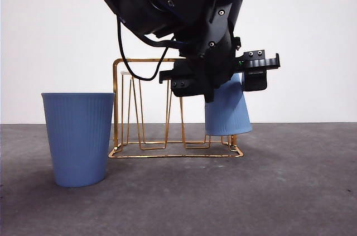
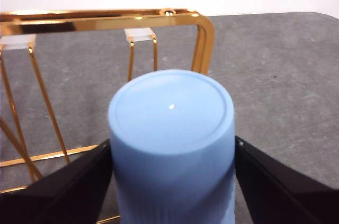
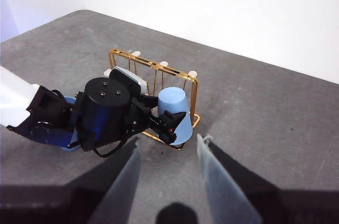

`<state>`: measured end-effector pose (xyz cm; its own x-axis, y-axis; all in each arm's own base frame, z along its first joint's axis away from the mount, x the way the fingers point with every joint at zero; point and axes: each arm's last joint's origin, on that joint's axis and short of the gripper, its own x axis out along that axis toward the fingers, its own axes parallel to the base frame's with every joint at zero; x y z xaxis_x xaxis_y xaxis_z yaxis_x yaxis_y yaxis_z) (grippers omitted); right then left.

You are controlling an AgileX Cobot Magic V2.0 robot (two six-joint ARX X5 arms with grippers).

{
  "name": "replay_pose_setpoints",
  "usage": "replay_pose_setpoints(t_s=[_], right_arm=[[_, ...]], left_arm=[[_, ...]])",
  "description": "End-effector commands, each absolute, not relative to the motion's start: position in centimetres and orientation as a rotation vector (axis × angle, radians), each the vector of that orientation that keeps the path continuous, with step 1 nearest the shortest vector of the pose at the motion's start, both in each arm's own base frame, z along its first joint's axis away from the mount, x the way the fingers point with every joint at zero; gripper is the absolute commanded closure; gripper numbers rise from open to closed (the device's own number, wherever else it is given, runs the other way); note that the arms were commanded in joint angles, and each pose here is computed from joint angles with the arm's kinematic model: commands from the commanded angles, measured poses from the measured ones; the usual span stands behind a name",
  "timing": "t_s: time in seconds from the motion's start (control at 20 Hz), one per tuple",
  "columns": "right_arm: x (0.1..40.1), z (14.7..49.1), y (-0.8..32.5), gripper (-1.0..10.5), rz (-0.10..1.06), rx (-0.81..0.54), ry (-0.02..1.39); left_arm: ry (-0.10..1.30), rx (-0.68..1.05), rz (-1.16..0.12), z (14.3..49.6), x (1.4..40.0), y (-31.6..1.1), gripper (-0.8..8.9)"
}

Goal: Pick up cup 1,put cup 1 in the cup rack,pick up cup 2,put cup 2 in the cup rack

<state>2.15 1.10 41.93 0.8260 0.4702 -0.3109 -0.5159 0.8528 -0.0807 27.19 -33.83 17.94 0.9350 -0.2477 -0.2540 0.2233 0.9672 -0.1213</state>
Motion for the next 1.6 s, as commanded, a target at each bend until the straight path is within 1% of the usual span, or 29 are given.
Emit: replay_pose_setpoints(t_s=[0.05, 0.25, 0.6, 1.0, 1.4, 1.5, 1.6], right_arm=[[2.2, 41.8, 1.2, 7.6, 0.530, -0.174, 0.286], [2.2, 41.8, 1.2, 7.6, 0.531, -0.175, 0.286], [2.2, 41.8, 1.2, 7.6, 0.531, -0.178, 0.285], [2.2, 41.8, 1.2, 7.6, 0.531, -0.178, 0.284], [2.2, 41.8, 1.2, 7.6, 0.531, -0.177, 0.283], [2.2, 41.8, 1.2, 7.6, 0.530, -0.175, 0.285], [2.2, 41.8, 1.2, 7.6, 0.528, -0.163, 0.290]], left_arm=[[0.344, -0.043, -0.258, 15.8, 26.9, -33.8, 3.45], [0.366, -0.032, -0.280, 15.8, 26.8, -33.8, 3.43], [0.398, -0.006, -0.275, 15.9, 26.6, -33.5, 3.43], [0.493, 0.014, -0.325, 17.0, 25.9, -32.9, 3.43], [0.718, 0.005, -0.471, 17.9, 23.3, -32.8, 3.43], [0.762, 0.011, -0.516, 18.7, 22.1, -32.8, 3.43], [0.773, 0.012, -0.566, 20.5, 20.5, -32.8, 3.43]])
